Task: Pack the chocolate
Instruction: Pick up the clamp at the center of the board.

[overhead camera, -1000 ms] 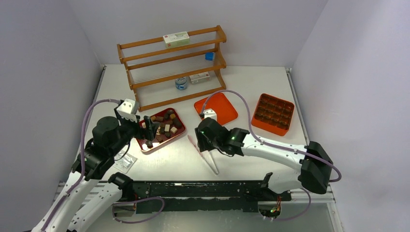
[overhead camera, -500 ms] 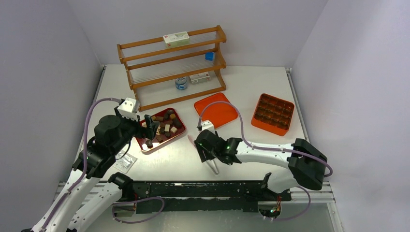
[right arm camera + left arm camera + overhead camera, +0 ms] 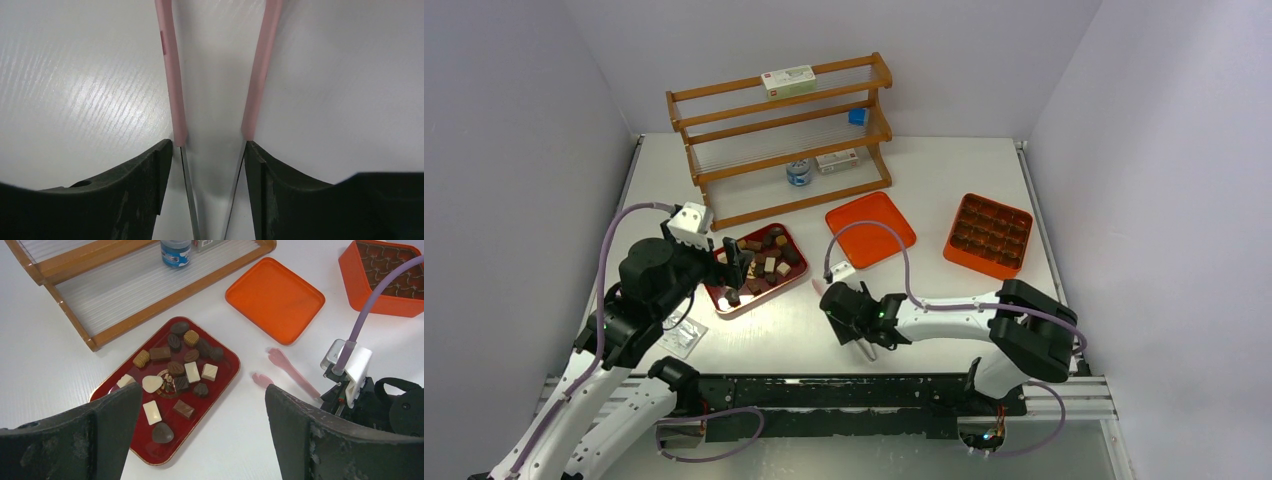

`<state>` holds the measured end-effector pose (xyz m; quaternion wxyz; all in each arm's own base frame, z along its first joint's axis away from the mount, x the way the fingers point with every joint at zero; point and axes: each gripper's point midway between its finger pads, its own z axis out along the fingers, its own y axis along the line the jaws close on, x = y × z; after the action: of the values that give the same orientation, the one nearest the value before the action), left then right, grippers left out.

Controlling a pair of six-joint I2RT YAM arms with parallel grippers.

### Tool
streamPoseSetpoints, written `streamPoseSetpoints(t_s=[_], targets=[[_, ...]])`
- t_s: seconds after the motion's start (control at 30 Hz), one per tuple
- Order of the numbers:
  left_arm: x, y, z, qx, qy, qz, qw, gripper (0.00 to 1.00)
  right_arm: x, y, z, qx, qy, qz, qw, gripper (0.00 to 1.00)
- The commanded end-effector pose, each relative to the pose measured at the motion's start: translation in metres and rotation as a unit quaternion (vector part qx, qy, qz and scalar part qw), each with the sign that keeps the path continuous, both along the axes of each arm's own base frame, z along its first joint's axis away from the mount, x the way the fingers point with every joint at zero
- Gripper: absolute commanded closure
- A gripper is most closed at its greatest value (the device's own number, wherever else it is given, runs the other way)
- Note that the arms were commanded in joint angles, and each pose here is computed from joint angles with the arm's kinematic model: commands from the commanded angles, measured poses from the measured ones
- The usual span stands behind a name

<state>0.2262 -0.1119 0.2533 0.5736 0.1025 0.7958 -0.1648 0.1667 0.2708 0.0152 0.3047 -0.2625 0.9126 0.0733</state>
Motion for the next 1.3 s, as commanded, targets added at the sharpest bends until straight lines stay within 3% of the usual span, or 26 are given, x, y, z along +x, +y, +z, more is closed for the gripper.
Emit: streamPoseSetpoints(t_s=[0.0,0.4,0.63,0.8,1.03,1.27], targets=[[0.003,0.000,0.007,-0.002,-0.016,-0.002,1.000,0.02,0.006,-0.001,-0.002,-0.011,-0.024,-0.009,1.000,0.41],[0.003,-0.004,0.005,-0.006,-0.011,-0.011,1.000,0.06,0.006,-0.005,-0.010,-0.022,-0.037,-0.014,0.999,0.51],[0.008,-0.016,-0.005,-0.019,0.032,-0.017,0.999,0.12,0.007,0.021,0.048,0.053,-0.047,0.000,0.998,0.59],[0.009,-0.045,0.007,-0.093,0.059,-0.053,0.993,0.13,0.003,0.035,0.086,0.108,-0.060,0.038,0.992,0.58],[0.003,-0.094,0.035,-0.195,0.075,-0.157,0.965,0.13,0.003,0.044,0.108,0.124,-0.068,0.054,0.988,0.58],[0.014,-0.102,-0.013,-0.175,0.126,-0.154,0.964,0.14,-0.004,0.060,0.146,0.191,-0.076,0.084,0.975,0.57]])
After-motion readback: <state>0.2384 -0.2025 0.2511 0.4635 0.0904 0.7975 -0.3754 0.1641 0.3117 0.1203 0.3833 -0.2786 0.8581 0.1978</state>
